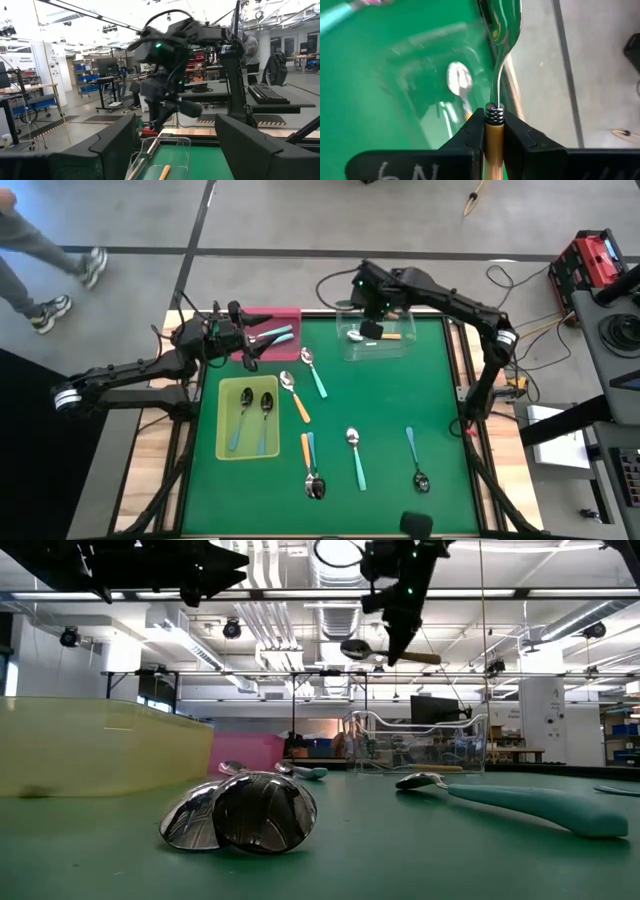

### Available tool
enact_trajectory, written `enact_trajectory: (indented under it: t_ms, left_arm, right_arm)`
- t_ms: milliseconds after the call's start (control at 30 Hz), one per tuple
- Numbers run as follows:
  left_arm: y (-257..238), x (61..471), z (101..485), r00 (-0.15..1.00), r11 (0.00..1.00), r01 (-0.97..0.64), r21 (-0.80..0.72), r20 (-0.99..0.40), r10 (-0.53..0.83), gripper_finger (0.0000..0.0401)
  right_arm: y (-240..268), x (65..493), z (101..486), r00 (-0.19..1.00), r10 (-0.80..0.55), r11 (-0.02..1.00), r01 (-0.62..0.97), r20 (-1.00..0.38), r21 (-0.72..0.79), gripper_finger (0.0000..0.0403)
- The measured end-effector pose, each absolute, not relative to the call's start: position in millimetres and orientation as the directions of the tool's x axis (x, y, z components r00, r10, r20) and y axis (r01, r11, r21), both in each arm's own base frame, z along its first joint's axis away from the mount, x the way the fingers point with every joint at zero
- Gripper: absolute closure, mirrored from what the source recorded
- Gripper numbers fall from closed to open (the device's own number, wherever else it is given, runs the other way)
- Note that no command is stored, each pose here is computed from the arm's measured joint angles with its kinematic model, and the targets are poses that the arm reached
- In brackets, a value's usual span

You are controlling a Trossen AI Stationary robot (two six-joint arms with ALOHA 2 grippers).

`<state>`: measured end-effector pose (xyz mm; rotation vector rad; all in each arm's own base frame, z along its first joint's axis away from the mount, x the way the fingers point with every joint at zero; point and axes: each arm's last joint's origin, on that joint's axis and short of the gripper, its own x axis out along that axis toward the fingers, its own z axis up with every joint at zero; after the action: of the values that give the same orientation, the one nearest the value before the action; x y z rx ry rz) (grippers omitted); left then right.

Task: Sort silverware by color (type)
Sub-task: Put the yellow spoon into the transparent bin

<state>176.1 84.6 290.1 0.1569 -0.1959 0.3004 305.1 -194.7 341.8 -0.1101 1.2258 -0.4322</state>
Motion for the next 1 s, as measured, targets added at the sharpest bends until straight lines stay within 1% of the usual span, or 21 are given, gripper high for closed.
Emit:
enact_trajectory:
  t_ms: [100,200,367,633,1000]
  left_arm:
    - [85,176,290,0.936,0.941,-0.311,0.132,0.214,0.279,0.0146]
    - [85,176,290,0.932,0.936,-0.325,0.136,0.214,0.292,0.0146]
    - [87,175,290,0.927,0.929,-0.341,0.146,0.215,0.307,0.0146]
    - [94,170,291,0.912,0.911,-0.382,0.152,0.218,0.346,0.0146]
    - [101,167,289,0.903,0.899,-0.412,0.149,0.196,0.382,0.0146]
  right_arm:
    - [-215,295,335,0.23,-0.375,0.912,0.268,-0.898,-0.312,0.0376]
    - [-231,287,326,0.182,-0.364,0.917,0.239,-0.913,-0.318,0.0376]
    - [-246,282,306,0.091,-0.297,0.945,0.169,-0.951,-0.279,0.0376]
    - [-260,293,268,0.011,-0.221,0.969,0.114,-0.975,-0.219,0.0376]
    - [-271,304,228,-0.066,-0.15,0.983,0.095,-0.987,-0.156,0.0376]
